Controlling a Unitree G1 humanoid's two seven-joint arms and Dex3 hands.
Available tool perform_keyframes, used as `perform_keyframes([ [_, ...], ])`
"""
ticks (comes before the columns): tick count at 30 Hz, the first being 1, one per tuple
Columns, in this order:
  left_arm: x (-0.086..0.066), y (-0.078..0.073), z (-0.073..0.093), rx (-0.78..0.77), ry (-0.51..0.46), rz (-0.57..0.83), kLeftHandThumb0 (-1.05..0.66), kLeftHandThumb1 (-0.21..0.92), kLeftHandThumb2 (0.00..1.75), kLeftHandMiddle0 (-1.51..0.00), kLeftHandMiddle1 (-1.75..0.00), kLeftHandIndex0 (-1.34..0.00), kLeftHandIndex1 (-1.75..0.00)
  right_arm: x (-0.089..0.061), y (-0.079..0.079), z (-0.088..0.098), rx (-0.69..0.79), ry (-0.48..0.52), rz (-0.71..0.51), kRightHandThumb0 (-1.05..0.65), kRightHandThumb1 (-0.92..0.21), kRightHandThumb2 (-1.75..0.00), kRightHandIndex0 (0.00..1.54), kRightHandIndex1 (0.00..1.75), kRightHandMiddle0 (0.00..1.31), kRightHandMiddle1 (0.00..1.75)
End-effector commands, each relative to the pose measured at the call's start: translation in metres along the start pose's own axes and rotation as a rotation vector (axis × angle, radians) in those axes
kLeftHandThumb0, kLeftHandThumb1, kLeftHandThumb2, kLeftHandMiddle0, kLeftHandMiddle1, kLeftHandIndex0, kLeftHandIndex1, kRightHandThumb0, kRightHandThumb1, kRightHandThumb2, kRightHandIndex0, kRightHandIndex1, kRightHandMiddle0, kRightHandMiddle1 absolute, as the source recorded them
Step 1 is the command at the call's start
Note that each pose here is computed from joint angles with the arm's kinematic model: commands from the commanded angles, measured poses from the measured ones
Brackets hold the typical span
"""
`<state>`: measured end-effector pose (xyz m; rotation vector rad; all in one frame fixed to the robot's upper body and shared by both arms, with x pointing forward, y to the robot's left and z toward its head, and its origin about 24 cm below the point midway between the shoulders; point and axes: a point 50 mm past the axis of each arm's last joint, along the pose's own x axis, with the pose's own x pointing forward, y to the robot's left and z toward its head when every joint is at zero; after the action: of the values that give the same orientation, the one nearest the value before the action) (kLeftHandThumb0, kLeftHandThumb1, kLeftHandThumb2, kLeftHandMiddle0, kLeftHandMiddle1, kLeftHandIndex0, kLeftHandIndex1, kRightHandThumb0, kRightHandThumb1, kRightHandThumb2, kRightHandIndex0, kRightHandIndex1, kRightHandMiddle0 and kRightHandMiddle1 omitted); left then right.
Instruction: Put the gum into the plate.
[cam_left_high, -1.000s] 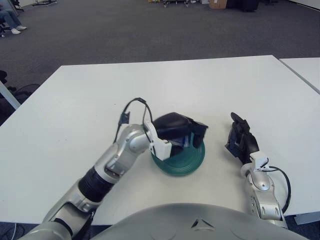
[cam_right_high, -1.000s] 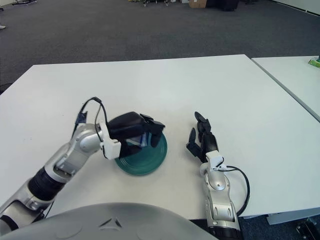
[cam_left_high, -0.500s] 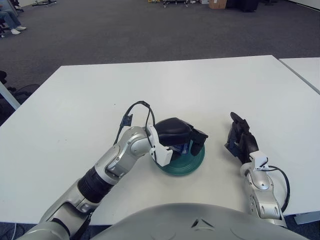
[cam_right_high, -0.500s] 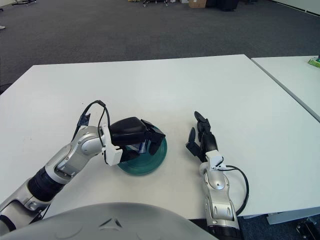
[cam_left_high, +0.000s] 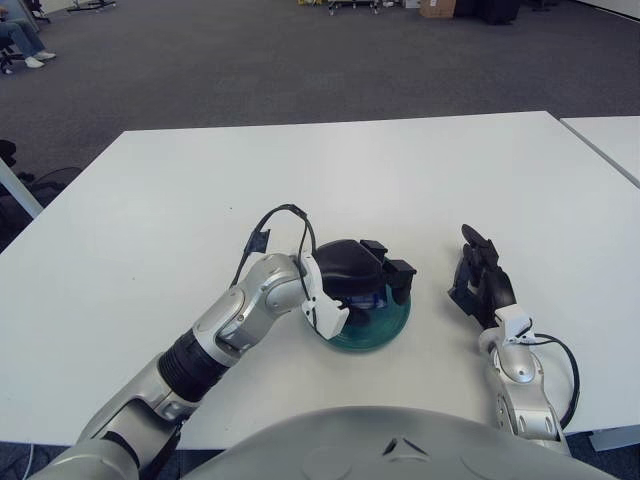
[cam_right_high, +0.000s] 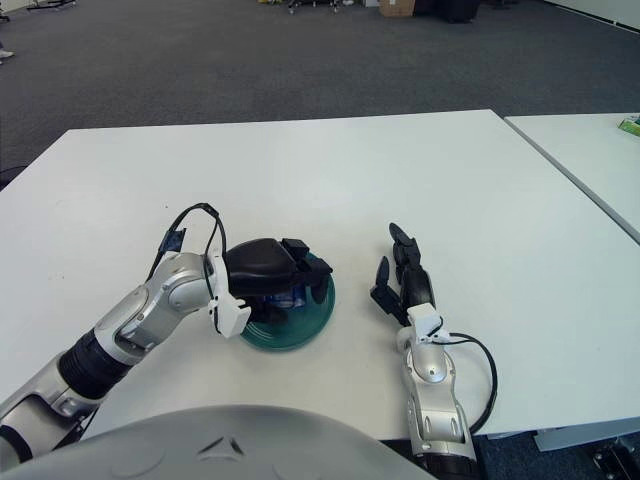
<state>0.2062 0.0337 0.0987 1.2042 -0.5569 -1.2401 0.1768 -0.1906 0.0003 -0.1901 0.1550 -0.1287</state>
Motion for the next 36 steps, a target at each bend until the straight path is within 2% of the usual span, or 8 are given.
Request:
perform_keyframes([
  [1,-0.004,0.000,-0.007,0.066,0.023,-0.042,-1.03,0.91,0.25,-0.01,-0.09,0.00,-0.09,-0.009,0.003,-0.021,0.009,0.133,0.031,-0.82,-0.92,-1.03,0.14,0.01,0.00,0.43],
  [4,-0.005,0.000,-0.007,0.080,0.020,-0.042,-1.04,0.92,0.28,0.00,-0.03,0.00,-0.03,-0.008,0.003,-0.022,0.018,0.148,0.040,-0.83,-0.92,-1.02,0.13,0.00,0.00,0.41],
  [13,-0.005,-0.001,-0.008,0.068,0.006,-0.015,-1.05,0.92,0.37,0.00,0.00,0.00,0.00,-0.006,0.002,-0.023,0.019,0.165,0.046,-0.83,-0.92,-1.02,0.10,0.00,0.00,0.33],
  [19,-0.004,-0.003,-0.008,0.001,0.003,0.041,-1.05,0.92,0.33,0.00,0.00,0.00,0.00,-0.005,0.003,-0.024,0.020,0.170,0.047,-0.84,-0.92,-1.01,0.08,0.00,0.00,0.29],
  [27,-0.007,-0.007,-0.015,-0.167,0.029,0.174,-1.05,0.92,0.26,0.00,0.00,0.00,0.00,-0.005,0.004,-0.025,0.019,0.177,0.043,-0.84,-0.92,-1.03,0.08,0.00,0.00,0.26],
  [31,-0.013,-0.007,-0.021,-0.270,0.068,0.241,-1.05,0.92,0.20,0.00,0.00,0.00,0.00,-0.005,0.005,-0.024,0.024,0.170,0.042,-0.84,-0.92,-1.05,0.11,0.02,0.00,0.29],
  [35,-0.036,-0.015,-0.031,-0.448,0.182,0.381,-1.05,0.92,0.16,0.00,0.00,0.00,0.00,-0.005,0.006,-0.024,0.030,0.165,0.039,-0.85,-0.92,-1.06,0.13,0.03,0.00,0.30],
  [36,-0.046,-0.020,-0.032,-0.492,0.221,0.443,-1.05,0.92,0.14,0.00,0.00,0.00,0.00,-0.006,0.006,-0.024,0.031,0.163,0.039,-0.85,-0.92,-1.06,0.13,0.03,0.00,0.30],
])
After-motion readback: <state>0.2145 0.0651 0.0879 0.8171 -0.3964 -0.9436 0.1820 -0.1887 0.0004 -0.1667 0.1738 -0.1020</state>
